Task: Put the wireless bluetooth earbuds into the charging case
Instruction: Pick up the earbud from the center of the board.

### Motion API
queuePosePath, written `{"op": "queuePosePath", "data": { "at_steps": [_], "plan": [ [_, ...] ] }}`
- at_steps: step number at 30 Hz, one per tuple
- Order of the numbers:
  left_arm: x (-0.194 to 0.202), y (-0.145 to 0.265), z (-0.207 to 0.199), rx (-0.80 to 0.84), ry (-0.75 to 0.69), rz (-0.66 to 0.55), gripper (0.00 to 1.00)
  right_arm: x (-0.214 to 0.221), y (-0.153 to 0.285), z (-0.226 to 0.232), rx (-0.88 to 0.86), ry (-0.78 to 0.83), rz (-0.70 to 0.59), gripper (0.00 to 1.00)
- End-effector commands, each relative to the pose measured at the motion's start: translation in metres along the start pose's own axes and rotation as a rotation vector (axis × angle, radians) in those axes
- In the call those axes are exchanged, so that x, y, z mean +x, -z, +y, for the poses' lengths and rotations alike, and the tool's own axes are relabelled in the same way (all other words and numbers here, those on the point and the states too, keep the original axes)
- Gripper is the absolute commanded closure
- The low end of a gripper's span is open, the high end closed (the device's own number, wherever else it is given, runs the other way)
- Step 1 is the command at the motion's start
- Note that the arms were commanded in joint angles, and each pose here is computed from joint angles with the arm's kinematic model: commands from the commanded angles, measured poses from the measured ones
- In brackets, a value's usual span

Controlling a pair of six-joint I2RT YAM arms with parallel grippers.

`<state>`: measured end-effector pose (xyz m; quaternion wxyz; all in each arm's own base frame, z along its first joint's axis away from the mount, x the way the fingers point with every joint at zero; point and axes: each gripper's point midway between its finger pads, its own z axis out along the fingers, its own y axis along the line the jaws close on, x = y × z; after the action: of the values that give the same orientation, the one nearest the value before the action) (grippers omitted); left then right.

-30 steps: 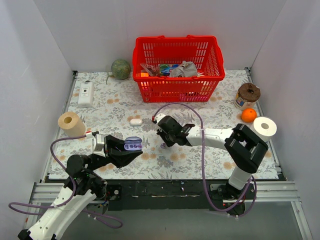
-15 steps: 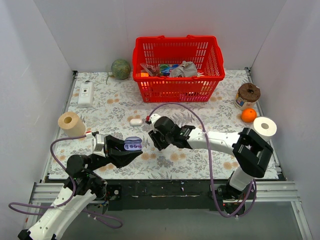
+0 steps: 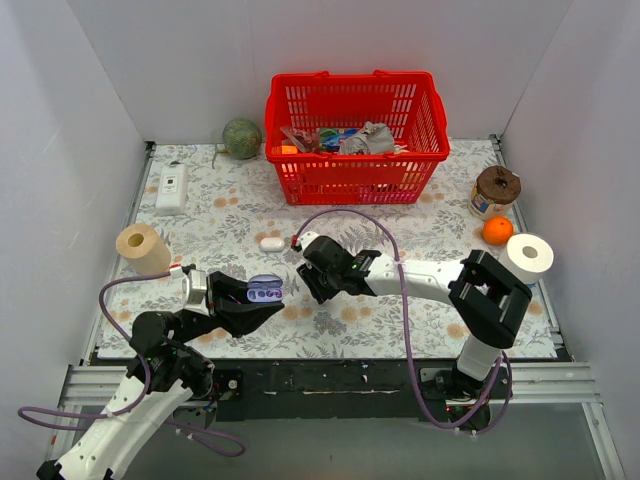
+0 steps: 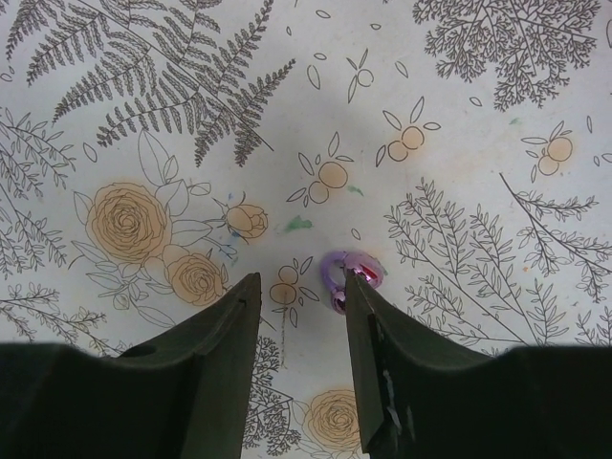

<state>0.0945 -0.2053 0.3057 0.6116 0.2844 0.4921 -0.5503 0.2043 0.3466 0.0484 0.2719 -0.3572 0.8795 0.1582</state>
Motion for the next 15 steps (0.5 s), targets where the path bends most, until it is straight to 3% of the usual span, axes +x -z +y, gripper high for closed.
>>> {"op": "queuePosePath", "data": {
  "at_steps": [1, 15],
  "plan": [
    [0.0, 0.0009, 0.0023, -0.014, 0.004, -0.007, 1.0, -0.0106, -0.0005, -0.0021, 0.027, -0.013, -0.013, 0.52],
    [0.0034, -0.0003, 0.0049, -0.019, 0.013, 0.002, 1.0, -0.0023, -0.007, -0.0041, 0.034, -0.01, 0.017, 0.52]
  ]
}}
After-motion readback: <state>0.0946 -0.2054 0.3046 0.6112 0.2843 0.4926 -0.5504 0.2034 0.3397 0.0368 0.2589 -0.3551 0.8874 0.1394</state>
